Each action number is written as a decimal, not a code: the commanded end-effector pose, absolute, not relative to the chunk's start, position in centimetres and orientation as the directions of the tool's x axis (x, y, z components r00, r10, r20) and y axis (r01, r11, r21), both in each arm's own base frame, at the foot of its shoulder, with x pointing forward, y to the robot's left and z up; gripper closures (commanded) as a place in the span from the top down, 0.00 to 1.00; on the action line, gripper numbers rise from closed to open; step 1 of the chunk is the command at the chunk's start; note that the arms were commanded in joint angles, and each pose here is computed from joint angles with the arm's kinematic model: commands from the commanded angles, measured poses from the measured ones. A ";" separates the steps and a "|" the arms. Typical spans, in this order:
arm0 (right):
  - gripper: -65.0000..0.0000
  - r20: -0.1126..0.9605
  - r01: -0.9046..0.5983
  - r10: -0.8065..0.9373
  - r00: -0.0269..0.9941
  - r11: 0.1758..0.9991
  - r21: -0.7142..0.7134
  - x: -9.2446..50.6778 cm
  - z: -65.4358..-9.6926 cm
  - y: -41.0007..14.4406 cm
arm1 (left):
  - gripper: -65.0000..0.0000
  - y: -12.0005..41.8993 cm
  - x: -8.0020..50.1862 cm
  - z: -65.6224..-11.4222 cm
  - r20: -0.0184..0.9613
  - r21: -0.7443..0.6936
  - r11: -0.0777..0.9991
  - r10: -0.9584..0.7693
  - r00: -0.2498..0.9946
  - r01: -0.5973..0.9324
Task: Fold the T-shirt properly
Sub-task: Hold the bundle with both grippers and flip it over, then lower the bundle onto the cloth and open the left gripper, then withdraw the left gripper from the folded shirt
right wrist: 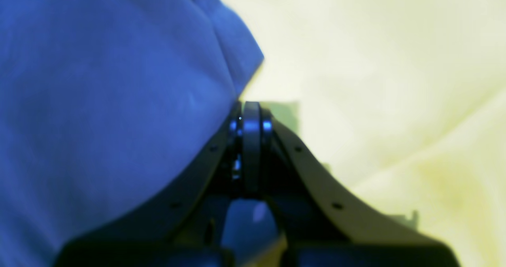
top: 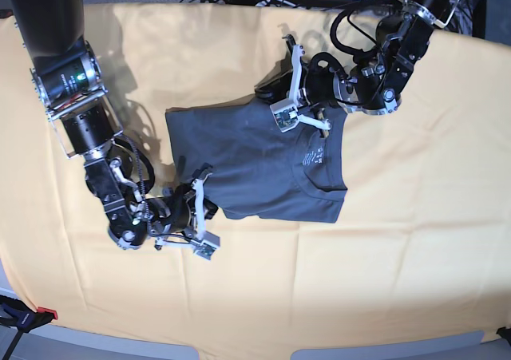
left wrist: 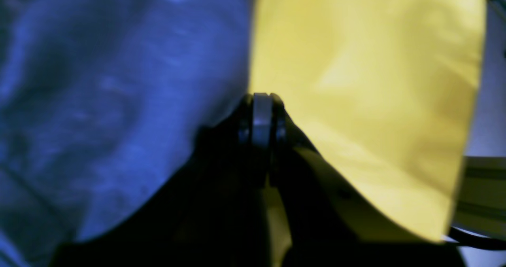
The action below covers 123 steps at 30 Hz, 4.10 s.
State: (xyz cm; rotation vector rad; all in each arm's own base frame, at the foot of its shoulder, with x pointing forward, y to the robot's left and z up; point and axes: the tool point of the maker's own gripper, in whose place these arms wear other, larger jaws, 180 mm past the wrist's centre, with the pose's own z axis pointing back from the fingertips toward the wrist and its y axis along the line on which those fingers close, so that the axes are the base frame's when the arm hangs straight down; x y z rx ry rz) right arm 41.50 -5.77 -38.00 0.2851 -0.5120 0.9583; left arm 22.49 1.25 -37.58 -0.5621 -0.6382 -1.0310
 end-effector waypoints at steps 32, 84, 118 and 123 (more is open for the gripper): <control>0.00 0.621 -0.692 0.451 0.641 0.690 0.213 23.5 -38.7 -7.0 | 0.00 8.6 40.9 -34.7 0.761 0.292 0.446 -0.644 0.078 0.846; 0.00 0.880 -0.799 0.334 0.338 0.596 0.080 24.9 -30.9 -2.4 | 0.00 -1.6 26.4 -30.3 0.669 -0.670 0.100 -0.350 0.656 0.736; 0.00 0.816 -0.653 0.411 0.407 0.755 -0.054 28.1 -33.8 -6.5 | 0.00 5.3 22.1 -29.2 0.683 -0.526 0.159 -0.506 0.526 0.835; 0.00 0.759 -0.564 0.422 0.496 0.821 -0.088 29.3 -36.5 -9.1 | 0.00 7.2 24.8 -28.0 0.724 -0.442 0.255 -0.465 0.510 0.860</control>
